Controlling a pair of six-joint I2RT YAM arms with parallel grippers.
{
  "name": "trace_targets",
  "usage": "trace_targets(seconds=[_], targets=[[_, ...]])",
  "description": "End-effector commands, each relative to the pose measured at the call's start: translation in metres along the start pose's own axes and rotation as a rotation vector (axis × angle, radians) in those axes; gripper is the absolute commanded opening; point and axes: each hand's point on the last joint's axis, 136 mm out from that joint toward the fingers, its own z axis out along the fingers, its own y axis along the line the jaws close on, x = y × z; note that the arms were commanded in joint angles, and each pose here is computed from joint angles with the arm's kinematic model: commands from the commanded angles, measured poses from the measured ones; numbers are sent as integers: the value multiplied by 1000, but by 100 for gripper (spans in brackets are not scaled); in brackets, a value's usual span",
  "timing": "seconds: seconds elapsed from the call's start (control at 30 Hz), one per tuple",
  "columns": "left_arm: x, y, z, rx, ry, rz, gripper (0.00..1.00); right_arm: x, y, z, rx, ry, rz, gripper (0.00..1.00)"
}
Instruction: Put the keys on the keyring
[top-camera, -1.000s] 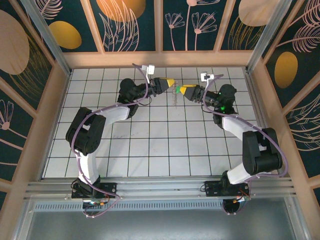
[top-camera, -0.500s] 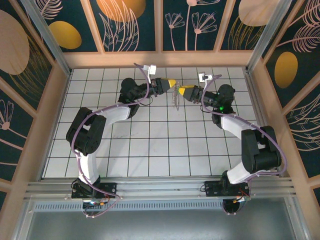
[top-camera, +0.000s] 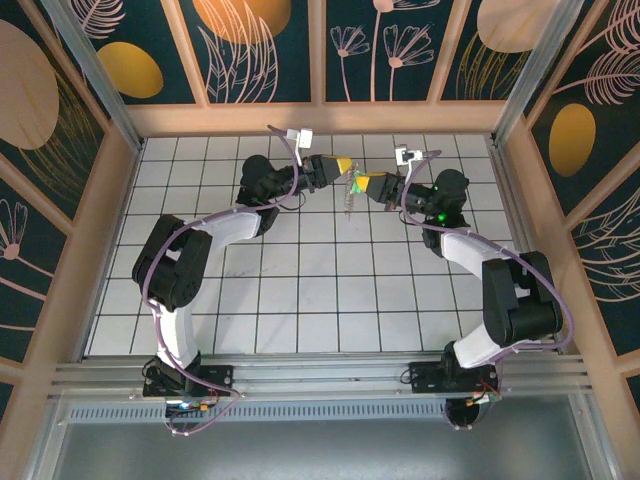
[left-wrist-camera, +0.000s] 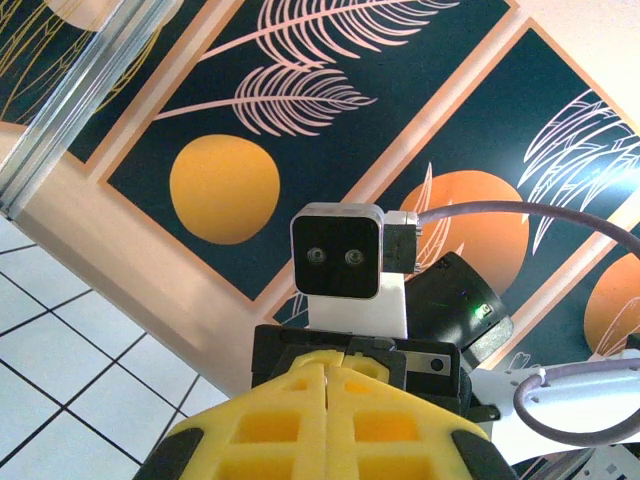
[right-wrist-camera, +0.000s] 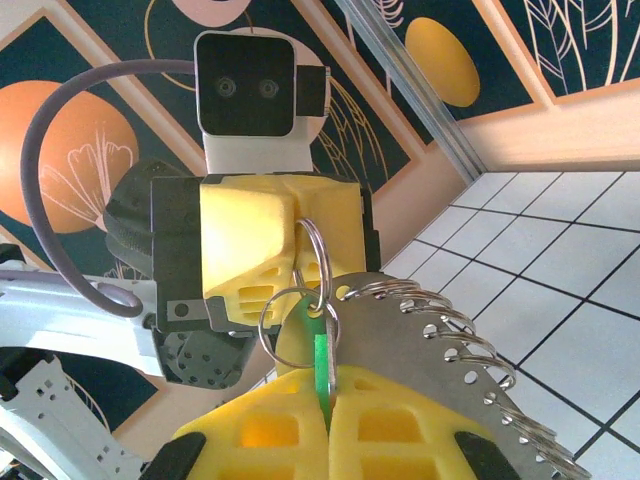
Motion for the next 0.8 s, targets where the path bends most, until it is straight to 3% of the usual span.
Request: trace_targets(seconds=[0.0, 0.77], targets=[[-22, -30, 4, 55, -51, 95, 0, 4, 7, 4, -32, 19, -26, 0], [-19, -30, 0, 59, -60, 95, 0, 4, -1, 30, -33, 26, 4, 0]])
